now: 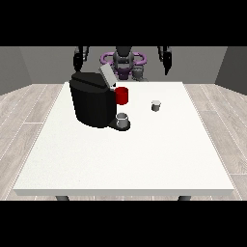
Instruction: Insert the coffee pod into the coffee machine and close the lid
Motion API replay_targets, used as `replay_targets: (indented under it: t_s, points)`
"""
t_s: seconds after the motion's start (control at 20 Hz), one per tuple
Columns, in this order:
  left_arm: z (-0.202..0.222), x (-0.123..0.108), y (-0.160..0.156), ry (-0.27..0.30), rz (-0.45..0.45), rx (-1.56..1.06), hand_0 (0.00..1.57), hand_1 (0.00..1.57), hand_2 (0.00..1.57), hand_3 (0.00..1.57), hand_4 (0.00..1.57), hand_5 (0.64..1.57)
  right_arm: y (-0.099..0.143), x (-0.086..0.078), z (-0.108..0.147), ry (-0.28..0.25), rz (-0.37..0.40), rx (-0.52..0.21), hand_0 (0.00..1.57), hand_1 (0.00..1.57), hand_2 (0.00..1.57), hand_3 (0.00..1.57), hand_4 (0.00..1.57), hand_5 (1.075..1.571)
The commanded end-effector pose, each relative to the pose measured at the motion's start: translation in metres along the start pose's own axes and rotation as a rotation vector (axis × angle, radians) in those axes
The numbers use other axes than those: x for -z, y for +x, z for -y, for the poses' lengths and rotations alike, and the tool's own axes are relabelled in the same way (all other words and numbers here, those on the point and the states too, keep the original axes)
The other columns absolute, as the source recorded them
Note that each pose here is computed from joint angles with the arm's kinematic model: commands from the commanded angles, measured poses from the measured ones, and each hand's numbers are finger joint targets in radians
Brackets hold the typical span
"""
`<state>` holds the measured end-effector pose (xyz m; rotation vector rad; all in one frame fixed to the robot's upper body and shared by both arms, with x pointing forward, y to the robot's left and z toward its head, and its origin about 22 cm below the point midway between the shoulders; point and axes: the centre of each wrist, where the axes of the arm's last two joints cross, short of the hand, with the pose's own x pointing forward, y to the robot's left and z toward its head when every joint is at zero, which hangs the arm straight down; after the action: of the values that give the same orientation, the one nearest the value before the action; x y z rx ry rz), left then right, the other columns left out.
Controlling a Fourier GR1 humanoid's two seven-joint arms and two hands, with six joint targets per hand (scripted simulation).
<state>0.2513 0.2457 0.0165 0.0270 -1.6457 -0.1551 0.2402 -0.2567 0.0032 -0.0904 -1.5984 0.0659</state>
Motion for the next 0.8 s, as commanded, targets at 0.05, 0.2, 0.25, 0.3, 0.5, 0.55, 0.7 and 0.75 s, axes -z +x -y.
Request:
replay_targets:
  t_s: [0.05,0.2,0.25,0.3,0.5,0.55,0.7,0.75]
  points:
    - [0.014,0.011,-0.001,-0.006,0.005,-0.042,0.00,0.00,0.00,0.00,0.71,1.571,-0.009,-0.001,-0.013,0.022,0.002,0.027,0.00,0.00,0.00,0.00,0.33,1.571]
    - [0.021,0.007,-0.010,-0.055,0.009,-0.066,0.00,0.00,0.00,0.00,0.71,1.571,-0.009,-0.005,-0.007,0.038,-0.038,0.059,0.00,0.00,0.00,0.00,0.33,1.571]
    - [0.029,0.018,0.008,-0.080,0.034,-0.081,0.00,0.00,0.00,0.00,0.71,1.571,-0.009,0.007,0.001,-0.003,-0.018,0.084,0.00,0.00,0.00,0.00,0.33,1.571]
    - [0.015,0.011,-0.005,-0.078,0.023,-0.121,0.00,0.00,0.00,0.00,0.71,1.571,-0.008,0.001,-0.012,-0.070,0.071,0.160,0.00,0.00,0.00,0.00,0.33,1.571]
    - [-0.010,0.019,-0.012,-0.069,0.041,0.034,0.00,0.00,0.00,0.00,0.62,1.571,-0.014,-0.002,-0.005,-0.029,0.091,0.161,0.00,0.00,0.00,0.00,0.34,1.571]
    - [-0.011,0.029,0.003,-0.108,0.003,0.057,0.00,0.00,0.00,0.00,0.59,1.571,-0.013,0.003,-0.013,-0.026,0.071,0.143,0.00,0.00,0.00,0.00,0.35,1.571]
    - [-0.021,0.023,-0.010,-0.104,-0.087,0.187,0.00,0.00,0.00,0.00,0.45,1.571,0.005,0.008,-0.011,-0.022,0.078,0.117,0.00,0.00,0.00,0.00,0.36,1.571]
    - [-0.039,0.038,-0.005,-0.050,-0.063,0.229,0.00,0.00,0.00,0.00,0.33,1.571,0.013,0.014,-0.014,0.038,0.119,0.107,0.00,0.00,0.00,0.00,0.37,1.571]
